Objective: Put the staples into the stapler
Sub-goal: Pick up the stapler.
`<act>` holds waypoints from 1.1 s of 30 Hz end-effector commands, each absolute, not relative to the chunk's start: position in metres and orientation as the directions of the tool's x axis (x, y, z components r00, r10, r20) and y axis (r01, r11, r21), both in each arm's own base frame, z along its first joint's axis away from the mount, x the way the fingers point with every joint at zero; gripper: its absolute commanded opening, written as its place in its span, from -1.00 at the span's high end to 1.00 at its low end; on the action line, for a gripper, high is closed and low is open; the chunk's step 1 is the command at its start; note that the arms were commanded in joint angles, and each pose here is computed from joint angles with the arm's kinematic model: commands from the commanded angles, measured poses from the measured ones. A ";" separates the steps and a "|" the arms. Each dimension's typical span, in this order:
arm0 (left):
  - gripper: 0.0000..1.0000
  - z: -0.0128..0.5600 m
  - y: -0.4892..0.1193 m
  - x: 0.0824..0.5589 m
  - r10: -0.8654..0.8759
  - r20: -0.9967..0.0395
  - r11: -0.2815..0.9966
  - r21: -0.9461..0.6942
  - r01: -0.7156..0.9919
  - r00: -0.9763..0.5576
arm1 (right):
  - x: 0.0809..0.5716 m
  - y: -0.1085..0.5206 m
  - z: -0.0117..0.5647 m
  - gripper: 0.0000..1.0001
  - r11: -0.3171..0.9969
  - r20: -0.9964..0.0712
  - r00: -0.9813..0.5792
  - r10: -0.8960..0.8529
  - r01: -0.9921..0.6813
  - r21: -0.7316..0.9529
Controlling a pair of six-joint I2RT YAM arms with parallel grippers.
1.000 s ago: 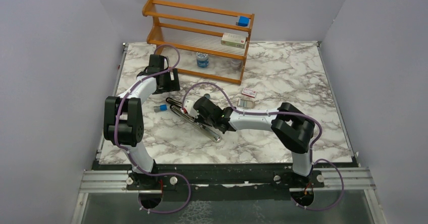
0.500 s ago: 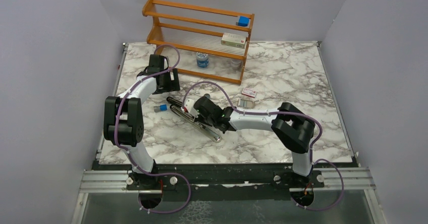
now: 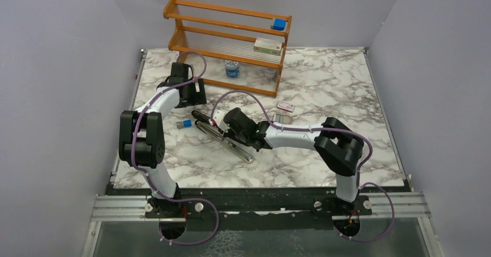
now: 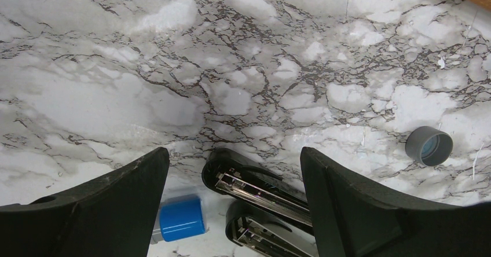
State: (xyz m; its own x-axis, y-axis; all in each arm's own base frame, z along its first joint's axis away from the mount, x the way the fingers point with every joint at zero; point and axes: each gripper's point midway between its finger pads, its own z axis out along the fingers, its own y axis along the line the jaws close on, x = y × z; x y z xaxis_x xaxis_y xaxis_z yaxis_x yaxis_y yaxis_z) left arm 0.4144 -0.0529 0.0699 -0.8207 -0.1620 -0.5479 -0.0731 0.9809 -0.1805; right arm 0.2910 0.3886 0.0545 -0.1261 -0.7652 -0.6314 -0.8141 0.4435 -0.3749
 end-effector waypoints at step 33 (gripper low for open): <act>-0.73 0.088 -0.055 0.424 -0.169 -0.581 0.977 -0.206 -0.057 -0.796 | 0.318 0.367 0.097 0.59 0.628 -0.802 -0.379 -0.463 -0.778 0.005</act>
